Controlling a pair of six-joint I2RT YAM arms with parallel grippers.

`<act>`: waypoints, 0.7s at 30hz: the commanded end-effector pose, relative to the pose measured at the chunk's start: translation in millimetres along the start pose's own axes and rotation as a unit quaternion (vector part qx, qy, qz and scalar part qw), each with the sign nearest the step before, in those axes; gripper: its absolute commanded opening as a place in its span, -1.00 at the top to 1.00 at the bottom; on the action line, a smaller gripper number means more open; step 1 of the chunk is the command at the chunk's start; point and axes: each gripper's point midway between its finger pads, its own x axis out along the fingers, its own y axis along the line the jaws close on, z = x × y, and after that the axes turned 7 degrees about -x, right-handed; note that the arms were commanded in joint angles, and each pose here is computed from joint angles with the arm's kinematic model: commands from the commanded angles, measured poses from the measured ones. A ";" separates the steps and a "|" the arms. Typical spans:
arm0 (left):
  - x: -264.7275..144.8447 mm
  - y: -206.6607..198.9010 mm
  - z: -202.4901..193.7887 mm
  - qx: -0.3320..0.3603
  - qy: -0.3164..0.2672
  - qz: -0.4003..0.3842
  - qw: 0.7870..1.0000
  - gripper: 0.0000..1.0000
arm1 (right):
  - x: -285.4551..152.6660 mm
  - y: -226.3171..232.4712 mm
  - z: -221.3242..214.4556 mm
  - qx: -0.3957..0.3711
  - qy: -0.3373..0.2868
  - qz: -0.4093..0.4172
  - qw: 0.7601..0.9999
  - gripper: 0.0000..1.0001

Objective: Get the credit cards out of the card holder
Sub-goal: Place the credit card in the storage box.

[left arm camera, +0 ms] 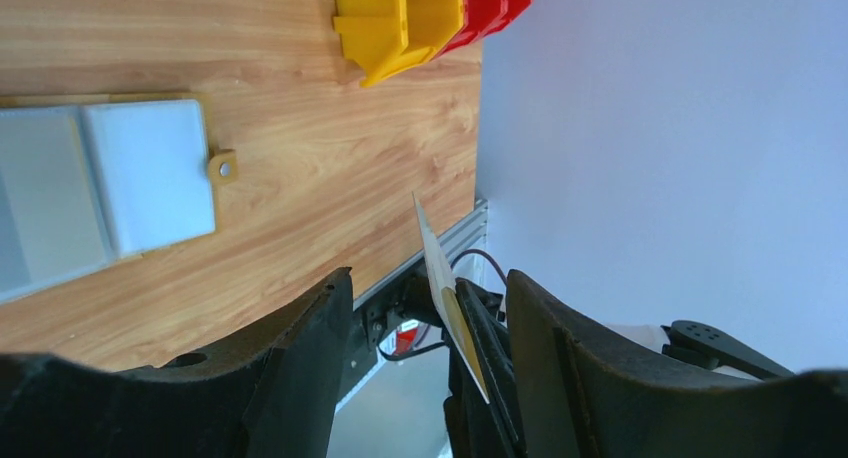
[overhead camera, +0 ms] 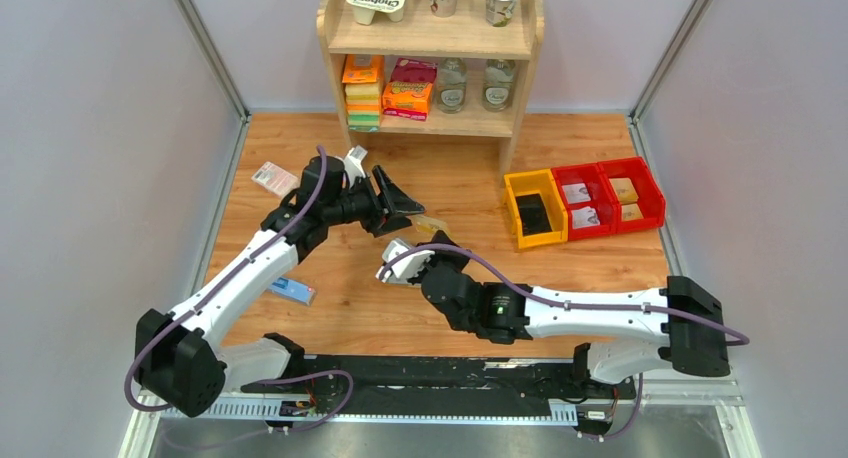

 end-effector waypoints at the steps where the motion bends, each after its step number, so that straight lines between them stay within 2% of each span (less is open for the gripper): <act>1: 1.6 -9.1 -5.1 -0.012 0.019 -0.025 0.999 -0.31 | 2.2 -19.0 17.7 0.010 -0.008 -0.052 0.999 1.00; 4: 3.4 -9.0 -3.6 -0.015 0.017 -0.029 0.999 -0.27 | 2.7 -18.3 20.2 0.004 -0.013 -0.060 0.998 1.00; 6: 4.5 -11.7 -3.7 -0.015 0.018 -0.036 0.999 -0.09 | 3.2 -16.0 21.2 0.001 -0.014 -0.059 0.998 1.00; 7: 5.2 -9.8 -3.1 -0.017 0.017 -0.035 0.999 0.12 | 3.3 -14.6 20.9 0.000 -0.014 -0.058 0.998 1.00; 10: 6.2 -15.1 -0.5 -0.010 0.012 -0.049 0.999 0.50 | 4.5 -11.5 18.9 0.000 -0.013 -0.057 0.998 1.00; 11: 7.0 -14.0 -0.7 -0.011 0.013 -0.050 0.999 0.75 | 4.6 -10.0 18.3 0.006 -0.012 -0.055 0.998 1.00; 12: 6.9 -18.9 1.0 -0.008 0.009 -0.062 0.998 0.88 | 4.6 -7.5 18.1 0.012 -0.014 -0.049 0.999 1.00; 13: 7.6 -18.0 0.3 -0.008 0.009 -0.065 0.998 1.00 | 3.7 -5.9 18.8 0.024 -0.019 -0.039 0.999 1.00; 15: 7.5 -19.2 1.4 -0.005 0.006 -0.072 0.997 1.00 | 1.4 -3.4 20.1 0.050 -0.027 -0.026 0.998 0.96; 16: 6.8 -26.4 3.9 0.009 -0.001 -0.089 0.996 1.00 | 0.2 -1.8 20.9 0.067 -0.029 -0.017 0.997 0.85; 17: 6.6 -26.4 3.7 0.012 -0.002 -0.091 0.996 1.00 | -0.8 -1.1 21.4 0.084 -0.032 -0.009 0.996 0.67; 19: 5.4 -30.9 6.3 0.025 -0.012 -0.105 0.994 1.00 | -3.7 3.5 21.7 0.117 -0.036 0.013 0.992 0.12; 21: 4.1 -33.5 9.3 0.030 -0.024 -0.116 0.992 1.00 | -7.2 4.4 22.2 0.174 -0.041 0.024 0.984 -0.27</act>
